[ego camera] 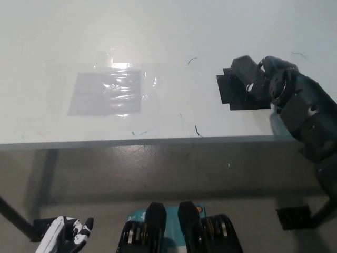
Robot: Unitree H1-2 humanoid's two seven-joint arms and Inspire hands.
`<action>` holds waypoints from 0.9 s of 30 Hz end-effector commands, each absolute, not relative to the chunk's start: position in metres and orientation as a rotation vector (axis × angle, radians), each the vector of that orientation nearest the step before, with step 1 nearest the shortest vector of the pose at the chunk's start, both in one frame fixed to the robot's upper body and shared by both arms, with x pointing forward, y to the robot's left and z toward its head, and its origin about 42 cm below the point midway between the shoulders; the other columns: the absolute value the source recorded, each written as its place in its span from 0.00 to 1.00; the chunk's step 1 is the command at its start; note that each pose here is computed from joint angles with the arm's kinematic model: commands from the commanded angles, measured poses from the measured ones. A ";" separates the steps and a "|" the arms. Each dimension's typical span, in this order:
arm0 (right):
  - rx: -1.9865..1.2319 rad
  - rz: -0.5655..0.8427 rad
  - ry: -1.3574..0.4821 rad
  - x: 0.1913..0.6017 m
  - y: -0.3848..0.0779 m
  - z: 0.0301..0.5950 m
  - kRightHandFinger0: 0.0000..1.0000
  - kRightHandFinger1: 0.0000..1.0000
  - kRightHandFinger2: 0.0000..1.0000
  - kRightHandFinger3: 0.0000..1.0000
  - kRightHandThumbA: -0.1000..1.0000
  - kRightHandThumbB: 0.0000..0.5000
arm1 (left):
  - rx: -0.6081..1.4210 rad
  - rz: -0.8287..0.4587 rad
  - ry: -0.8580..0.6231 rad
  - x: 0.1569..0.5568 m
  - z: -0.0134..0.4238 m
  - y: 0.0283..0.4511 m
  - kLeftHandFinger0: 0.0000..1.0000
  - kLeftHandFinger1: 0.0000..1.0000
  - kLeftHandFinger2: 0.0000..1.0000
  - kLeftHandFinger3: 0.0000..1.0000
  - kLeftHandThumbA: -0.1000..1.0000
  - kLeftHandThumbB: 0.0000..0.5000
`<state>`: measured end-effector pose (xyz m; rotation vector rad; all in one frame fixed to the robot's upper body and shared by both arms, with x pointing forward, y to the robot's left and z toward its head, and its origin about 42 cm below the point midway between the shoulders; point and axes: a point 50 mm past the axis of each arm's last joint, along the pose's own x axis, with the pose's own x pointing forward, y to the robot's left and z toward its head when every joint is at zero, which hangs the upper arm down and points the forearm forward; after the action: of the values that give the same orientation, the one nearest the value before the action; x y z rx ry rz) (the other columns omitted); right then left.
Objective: A whiteboard eraser is kept on the black marked spot on the table infront of the robot and the robot uses its right hand to swipe it back and forth on the table twice to clean it
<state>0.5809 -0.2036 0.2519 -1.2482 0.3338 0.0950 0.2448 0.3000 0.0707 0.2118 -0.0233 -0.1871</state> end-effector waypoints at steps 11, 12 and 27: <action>-1.323 0.080 0.172 0.581 -0.181 0.258 0.48 0.56 0.63 0.91 0.67 0.49 | 0.237 -0.207 -0.085 0.252 0.084 0.306 0.00 0.00 0.00 0.00 0.67 0.59; -1.326 0.092 0.181 0.579 -0.181 0.253 0.38 0.44 0.54 0.87 0.67 0.49 | 0.240 -0.210 -0.086 0.252 0.084 0.306 0.00 0.00 0.00 0.00 0.67 0.59; -1.412 0.204 0.214 0.567 -0.169 0.219 0.18 0.28 0.42 0.92 0.70 0.53 | 0.242 -0.208 -0.084 0.255 0.085 0.307 0.00 0.00 0.00 0.00 0.64 0.61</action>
<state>0.5685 -0.1881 0.2207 -1.3873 0.2475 0.1174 0.2517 0.2988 0.0751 0.2105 -0.0410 -0.2014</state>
